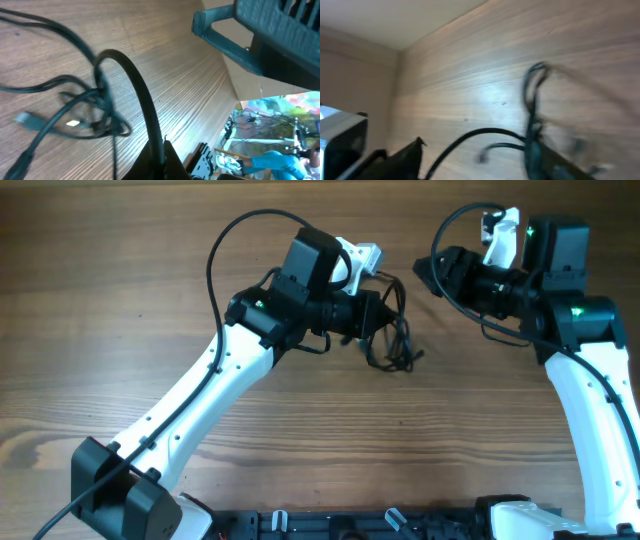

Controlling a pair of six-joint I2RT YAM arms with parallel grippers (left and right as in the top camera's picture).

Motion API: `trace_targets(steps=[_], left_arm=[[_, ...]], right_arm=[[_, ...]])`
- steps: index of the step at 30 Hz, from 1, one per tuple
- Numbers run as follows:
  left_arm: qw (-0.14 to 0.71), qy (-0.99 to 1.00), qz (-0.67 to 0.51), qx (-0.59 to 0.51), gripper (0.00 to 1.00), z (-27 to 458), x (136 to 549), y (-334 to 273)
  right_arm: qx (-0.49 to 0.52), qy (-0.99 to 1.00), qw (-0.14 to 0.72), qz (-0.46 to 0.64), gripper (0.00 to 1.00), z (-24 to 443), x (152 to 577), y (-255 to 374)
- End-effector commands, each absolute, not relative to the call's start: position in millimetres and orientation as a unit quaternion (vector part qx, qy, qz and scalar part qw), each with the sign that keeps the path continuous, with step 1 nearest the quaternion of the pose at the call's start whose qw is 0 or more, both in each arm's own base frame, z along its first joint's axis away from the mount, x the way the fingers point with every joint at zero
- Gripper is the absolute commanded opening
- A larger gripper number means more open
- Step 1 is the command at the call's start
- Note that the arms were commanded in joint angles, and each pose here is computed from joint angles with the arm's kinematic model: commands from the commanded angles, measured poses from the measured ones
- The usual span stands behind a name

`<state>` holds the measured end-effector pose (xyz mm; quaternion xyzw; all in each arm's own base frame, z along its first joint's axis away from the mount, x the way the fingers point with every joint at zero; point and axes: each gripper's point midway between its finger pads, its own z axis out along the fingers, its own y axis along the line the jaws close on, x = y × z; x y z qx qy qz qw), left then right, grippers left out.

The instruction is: Untangle cables

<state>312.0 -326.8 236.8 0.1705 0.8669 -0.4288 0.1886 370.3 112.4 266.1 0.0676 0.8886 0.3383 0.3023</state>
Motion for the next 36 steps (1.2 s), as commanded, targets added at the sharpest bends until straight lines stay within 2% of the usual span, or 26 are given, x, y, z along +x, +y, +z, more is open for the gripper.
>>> trace_targets(steps=[1, 5, 11, 18, 21, 23, 30, 31, 34, 35, 36], left_arm=[[0.183, 0.855, -0.462, 0.151, 0.04, 257.1, 308.6, -329.5], [0.207, 0.834, -0.488, 0.155, 0.04, 275.0, 315.5, -336.9], [0.206, 0.83, -0.5, 0.134, 0.04, 280.9, 321.9, -334.3], [0.207, 0.832, -0.501, 0.119, 0.04, 281.7, 328.9, -327.8], [0.208, 0.831, -0.501, 0.119, 0.04, 281.9, 329.3, -327.6], [0.209, 0.831, -0.502, 0.119, 0.04, 282.5, 329.5, -327.9], [0.209, 0.828, -0.508, 0.11, 0.04, 285.8, 331.2, -329.0], [0.209, 0.828, -0.508, 0.11, 0.04, 285.6, 331.1, -328.9], [0.208, 0.836, -0.497, 0.102, 0.04, 280.3, 333.2, -324.8], [0.208, 0.85, -0.477, 0.082, 0.04, 271.3, 338.5, -316.4], [0.206, 0.865, -0.453, 0.06, 0.04, 260.5, 343.2, -305.7]], right_arm=[[0.018, 0.898, 0.334, 0.286, 0.77, 266.4, 372.5, 102.0], [0.008, 0.921, 0.291, 0.259, 0.77, 235.7, 369.4, 97.6], [-0.057, 0.925, 0.214, 0.309, 0.68, 185.0, 374.6, 121.0], [-0.144, 0.895, 0.198, 0.372, 0.68, 167.5, 374.7, 144.9], [-0.146, 0.897, 0.193, 0.37, 0.64, 162.6, 375.1, 147.9], [-0.147, 0.904, 0.186, 0.356, 0.53, 154.2, 375.8, 150.1], [-0.133, 0.916, 0.164, 0.34, 0.5, 122.3, 387.8, 169.2], [-0.116, 0.924, 0.162, 0.326, 0.43, 116.5, 391.5, 165.8], [-0.076, 0.932, 0.177, 0.309, 0.09, 117.6, 404.2, 153.0], [-0.055, 0.931, 0.184, 0.31, 0.04, 122.6, 409.2, 144.9], [-0.037, 0.931, 0.189, 0.311, 0.04, 126.2, 412.4, 137.2]])
